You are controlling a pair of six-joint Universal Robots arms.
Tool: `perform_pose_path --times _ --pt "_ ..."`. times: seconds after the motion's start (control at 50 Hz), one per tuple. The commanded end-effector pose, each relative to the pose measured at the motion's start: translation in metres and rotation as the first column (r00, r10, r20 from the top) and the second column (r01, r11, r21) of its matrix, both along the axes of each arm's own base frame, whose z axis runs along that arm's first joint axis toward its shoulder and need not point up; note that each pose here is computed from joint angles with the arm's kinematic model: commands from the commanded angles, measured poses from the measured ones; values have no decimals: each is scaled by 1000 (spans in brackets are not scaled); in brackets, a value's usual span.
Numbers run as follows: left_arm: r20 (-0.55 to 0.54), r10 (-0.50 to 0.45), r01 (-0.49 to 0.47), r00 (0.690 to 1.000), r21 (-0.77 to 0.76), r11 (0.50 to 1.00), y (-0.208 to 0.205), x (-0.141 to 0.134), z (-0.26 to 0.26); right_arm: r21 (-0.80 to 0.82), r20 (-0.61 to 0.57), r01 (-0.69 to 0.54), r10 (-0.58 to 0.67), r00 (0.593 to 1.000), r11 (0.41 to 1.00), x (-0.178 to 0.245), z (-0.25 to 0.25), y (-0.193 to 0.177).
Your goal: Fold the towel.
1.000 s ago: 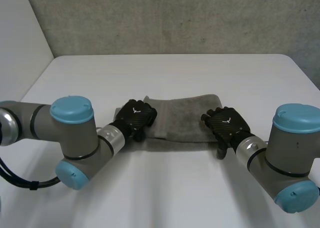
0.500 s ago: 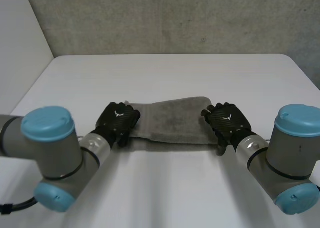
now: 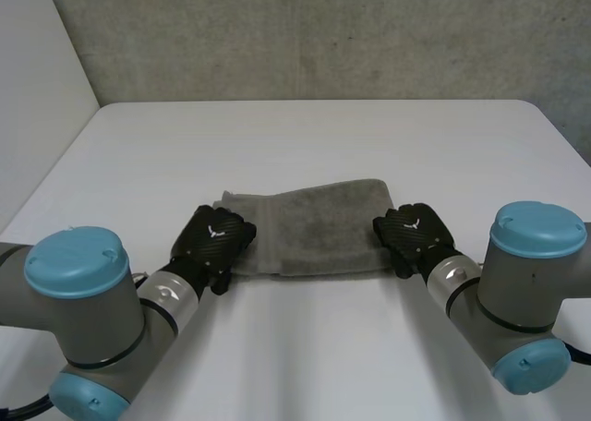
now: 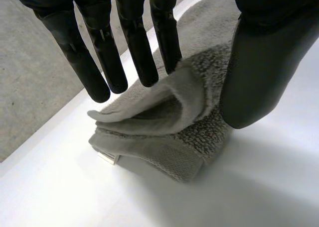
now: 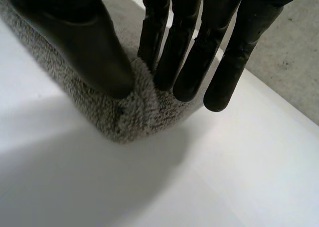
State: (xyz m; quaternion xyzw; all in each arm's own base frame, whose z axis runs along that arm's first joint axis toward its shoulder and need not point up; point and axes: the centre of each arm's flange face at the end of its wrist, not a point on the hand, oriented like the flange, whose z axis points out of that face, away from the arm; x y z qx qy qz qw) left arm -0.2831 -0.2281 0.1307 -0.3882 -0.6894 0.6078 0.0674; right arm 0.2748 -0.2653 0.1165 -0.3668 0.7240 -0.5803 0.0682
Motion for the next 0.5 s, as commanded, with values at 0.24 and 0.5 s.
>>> perform_pose_path --times 0.24,0.5 --pt "-50 8 -11 999 -68 998 -2 1 28 29 -82 23 -21 996 999 -15 -2 0" --pt "-46 17 -19 999 -56 998 -3 4 25 -11 -60 23 -24 998 1000 -14 -2 -7"
